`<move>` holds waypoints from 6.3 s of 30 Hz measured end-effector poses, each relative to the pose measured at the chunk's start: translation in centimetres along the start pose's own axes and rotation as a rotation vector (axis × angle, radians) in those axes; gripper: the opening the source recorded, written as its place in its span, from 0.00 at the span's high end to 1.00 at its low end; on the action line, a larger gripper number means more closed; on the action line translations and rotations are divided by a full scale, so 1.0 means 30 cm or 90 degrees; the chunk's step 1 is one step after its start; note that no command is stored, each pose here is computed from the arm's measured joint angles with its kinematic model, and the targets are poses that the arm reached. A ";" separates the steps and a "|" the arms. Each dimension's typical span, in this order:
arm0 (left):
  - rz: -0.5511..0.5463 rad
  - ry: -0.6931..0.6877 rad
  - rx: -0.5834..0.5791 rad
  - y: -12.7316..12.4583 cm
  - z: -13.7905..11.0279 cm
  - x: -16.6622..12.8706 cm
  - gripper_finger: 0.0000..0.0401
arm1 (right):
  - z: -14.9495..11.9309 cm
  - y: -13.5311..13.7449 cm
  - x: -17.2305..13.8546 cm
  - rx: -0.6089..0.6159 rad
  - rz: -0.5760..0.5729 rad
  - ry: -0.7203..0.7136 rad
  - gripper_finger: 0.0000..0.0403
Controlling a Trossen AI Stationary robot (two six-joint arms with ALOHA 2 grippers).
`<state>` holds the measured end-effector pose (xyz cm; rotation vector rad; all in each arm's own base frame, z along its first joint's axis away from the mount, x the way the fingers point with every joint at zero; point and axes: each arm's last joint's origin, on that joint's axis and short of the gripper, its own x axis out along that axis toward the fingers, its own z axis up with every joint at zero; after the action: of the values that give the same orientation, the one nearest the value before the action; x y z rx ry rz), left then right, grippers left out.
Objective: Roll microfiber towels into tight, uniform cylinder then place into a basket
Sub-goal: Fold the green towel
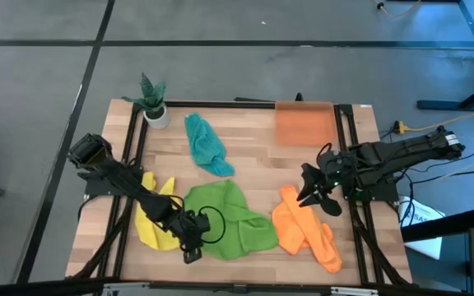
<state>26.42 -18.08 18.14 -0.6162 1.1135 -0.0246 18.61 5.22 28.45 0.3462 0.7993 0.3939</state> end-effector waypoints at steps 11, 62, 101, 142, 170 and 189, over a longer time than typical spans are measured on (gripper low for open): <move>0.096 -0.054 0.007 -0.045 0.025 -0.182 1.00 | -0.008 -0.039 0.147 0.238 0.013 0.131 0.67; 0.153 -0.108 0.050 -0.025 0.003 -0.282 1.00 | -0.096 -0.133 0.662 0.535 0.033 0.243 0.72; 0.187 -0.448 0.162 0.045 0.031 -0.664 1.00 | 0.297 0.067 0.084 0.243 -0.248 -0.009 1.00; 0.391 -0.502 0.112 0.312 0.191 -0.843 1.00 | 0.393 -0.101 -0.295 0.186 -0.586 -0.164 1.00; 0.153 -0.159 0.141 0.112 0.144 -0.481 1.00 | 0.099 -0.057 0.076 0.252 -0.322 0.118 1.00; 0.095 -0.031 0.057 -0.043 0.027 -0.163 1.00 | -0.008 0.001 0.173 0.272 -0.216 0.178 1.00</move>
<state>25.21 -17.25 23.06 -0.4502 1.1024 0.0681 21.71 7.67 25.09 0.5492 1.1988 -0.0553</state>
